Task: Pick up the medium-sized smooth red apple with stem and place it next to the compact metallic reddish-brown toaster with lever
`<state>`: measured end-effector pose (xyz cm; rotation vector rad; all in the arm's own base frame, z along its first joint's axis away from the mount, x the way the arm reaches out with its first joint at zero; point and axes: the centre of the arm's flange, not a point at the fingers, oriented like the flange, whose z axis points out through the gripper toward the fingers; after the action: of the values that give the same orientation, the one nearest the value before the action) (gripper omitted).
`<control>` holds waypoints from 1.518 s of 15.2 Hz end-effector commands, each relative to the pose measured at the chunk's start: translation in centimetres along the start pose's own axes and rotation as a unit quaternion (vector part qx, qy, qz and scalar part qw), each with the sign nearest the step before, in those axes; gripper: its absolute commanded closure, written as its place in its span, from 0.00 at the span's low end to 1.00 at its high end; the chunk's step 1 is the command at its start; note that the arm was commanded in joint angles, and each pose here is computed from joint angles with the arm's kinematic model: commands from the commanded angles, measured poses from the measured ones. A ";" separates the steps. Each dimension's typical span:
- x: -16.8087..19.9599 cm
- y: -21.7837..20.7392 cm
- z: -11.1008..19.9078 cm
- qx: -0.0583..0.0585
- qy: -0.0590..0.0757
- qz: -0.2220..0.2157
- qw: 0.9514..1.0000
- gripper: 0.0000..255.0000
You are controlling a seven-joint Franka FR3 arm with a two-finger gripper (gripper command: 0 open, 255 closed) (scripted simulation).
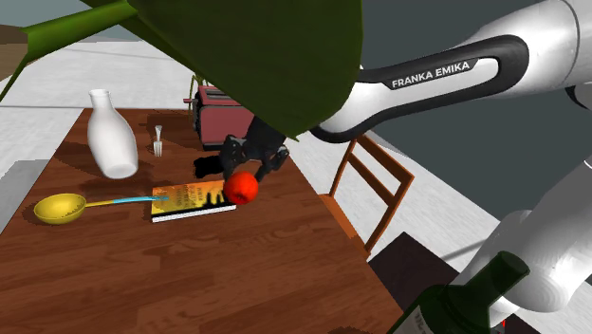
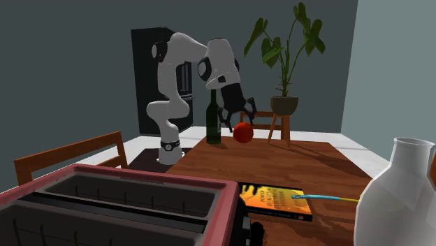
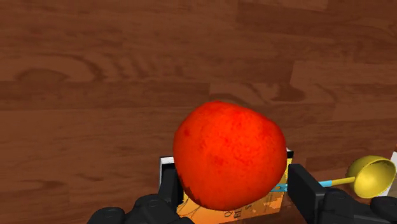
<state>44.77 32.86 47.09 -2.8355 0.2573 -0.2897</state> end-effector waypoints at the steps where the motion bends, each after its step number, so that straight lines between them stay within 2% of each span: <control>1: 0.2 -0.4 -0.9 0.000 0.000 0.000 1.000 1.00; 23: 2.2 -3.8 -11.9 0.000 0.000 0.000 1.000 1.00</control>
<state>44.76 33.06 59.21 -2.8354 0.2570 -0.2897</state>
